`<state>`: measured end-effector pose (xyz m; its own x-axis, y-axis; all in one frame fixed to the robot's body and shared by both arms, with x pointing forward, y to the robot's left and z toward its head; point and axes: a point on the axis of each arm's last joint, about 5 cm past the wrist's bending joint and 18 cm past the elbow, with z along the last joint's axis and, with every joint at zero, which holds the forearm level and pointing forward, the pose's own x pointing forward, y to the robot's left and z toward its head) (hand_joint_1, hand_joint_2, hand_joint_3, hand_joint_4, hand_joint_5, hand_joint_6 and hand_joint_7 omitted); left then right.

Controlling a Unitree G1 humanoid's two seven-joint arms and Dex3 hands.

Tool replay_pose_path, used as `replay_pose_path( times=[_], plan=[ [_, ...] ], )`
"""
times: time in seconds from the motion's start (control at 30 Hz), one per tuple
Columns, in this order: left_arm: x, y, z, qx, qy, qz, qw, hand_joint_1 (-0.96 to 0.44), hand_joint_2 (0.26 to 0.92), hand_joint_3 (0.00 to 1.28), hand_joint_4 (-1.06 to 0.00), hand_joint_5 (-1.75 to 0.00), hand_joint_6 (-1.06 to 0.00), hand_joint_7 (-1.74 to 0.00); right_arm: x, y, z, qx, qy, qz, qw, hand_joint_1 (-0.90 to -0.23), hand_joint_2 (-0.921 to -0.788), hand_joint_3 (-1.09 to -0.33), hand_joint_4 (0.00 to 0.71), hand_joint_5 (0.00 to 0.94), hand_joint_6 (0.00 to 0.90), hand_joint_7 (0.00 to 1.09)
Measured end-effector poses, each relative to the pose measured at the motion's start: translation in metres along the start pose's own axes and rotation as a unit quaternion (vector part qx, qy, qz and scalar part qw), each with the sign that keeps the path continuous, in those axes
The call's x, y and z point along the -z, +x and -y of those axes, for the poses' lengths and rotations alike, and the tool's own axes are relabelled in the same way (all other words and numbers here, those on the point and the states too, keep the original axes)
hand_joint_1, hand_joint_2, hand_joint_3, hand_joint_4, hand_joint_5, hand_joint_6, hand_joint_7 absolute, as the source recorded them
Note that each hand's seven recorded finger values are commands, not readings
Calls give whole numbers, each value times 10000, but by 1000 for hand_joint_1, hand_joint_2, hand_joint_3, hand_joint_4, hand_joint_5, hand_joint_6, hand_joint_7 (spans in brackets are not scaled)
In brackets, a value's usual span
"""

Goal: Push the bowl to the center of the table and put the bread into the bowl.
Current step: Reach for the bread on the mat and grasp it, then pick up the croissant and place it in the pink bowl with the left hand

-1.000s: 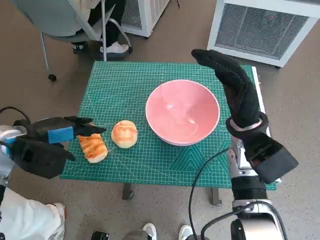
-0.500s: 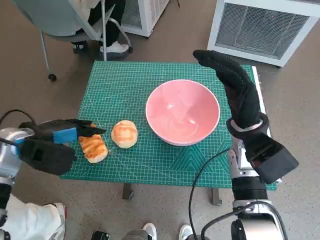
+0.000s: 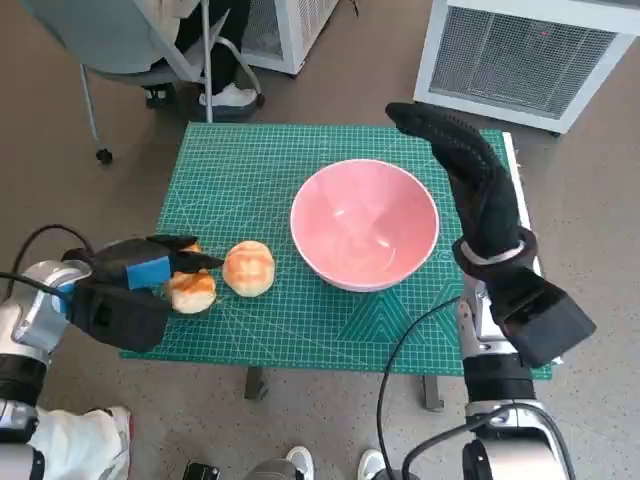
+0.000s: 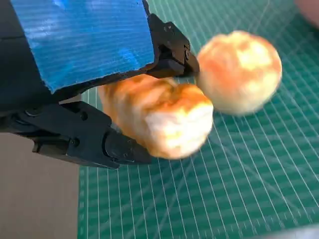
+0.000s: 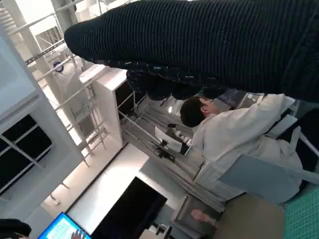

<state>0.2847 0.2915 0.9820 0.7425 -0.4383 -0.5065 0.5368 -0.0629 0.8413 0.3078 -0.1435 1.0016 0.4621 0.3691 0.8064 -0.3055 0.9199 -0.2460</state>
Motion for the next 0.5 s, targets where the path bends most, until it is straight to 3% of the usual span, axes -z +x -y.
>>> replay_pose_path(
  times=[0.2,0.5],
  plan=[
    [0,-30,-14,-243,107,163,9995,0,920,76,-518,-1442,-818,-831,3,-14,2,9,6,-34,10000,-583,-921,-809,310,41,-1,742],
    [17,-242,-240,-1056,-89,476,9932,-1,921,90,-536,-1260,-737,-1106,9,-40,11,16,-7,-82,10000,-582,-921,-814,309,44,-1,740]
  ],
)
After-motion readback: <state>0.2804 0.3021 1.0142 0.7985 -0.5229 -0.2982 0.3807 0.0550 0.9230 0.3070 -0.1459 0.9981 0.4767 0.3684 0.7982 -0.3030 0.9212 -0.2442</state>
